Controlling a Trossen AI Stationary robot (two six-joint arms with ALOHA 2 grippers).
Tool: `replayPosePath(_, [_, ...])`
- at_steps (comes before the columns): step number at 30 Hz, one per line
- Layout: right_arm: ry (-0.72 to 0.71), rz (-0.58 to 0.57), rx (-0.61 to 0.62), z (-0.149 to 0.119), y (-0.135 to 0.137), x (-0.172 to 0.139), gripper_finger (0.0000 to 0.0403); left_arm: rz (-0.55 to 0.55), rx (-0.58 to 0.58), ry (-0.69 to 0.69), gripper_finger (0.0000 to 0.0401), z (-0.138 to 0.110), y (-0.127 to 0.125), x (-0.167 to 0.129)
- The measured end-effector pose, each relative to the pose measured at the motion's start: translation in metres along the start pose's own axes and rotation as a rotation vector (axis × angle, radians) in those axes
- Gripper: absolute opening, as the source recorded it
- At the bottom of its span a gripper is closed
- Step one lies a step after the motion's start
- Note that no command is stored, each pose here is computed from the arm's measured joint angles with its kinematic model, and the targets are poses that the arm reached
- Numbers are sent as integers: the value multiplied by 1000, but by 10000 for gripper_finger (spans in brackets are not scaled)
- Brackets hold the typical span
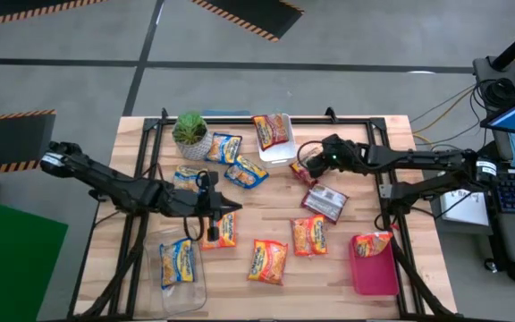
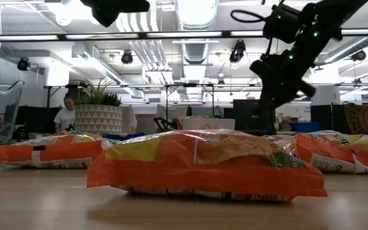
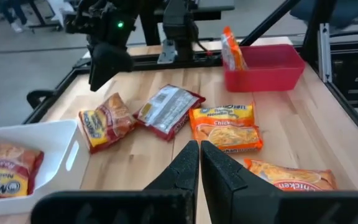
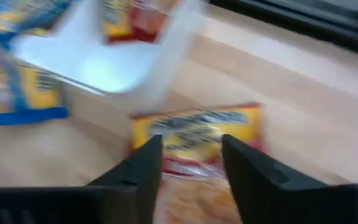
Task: Sort Maruchan noodles
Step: Put the top red noodle pack into the white bin
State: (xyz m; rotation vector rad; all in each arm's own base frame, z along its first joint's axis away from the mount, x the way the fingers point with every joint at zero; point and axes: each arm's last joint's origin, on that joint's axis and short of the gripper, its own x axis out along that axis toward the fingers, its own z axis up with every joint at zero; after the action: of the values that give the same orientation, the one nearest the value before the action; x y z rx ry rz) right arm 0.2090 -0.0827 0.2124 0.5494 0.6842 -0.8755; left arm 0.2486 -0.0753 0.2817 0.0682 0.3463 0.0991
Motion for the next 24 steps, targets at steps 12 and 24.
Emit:
replayPosePath(12, [62, -63, 51, 15, -1, -2, 288, 1, 125, -9, 0, 1, 0, 0])
replayPosePath(24, [364, 142, 122, 31, -59, 43, 288, 1, 173, 21, 0, -4, 0, 0])
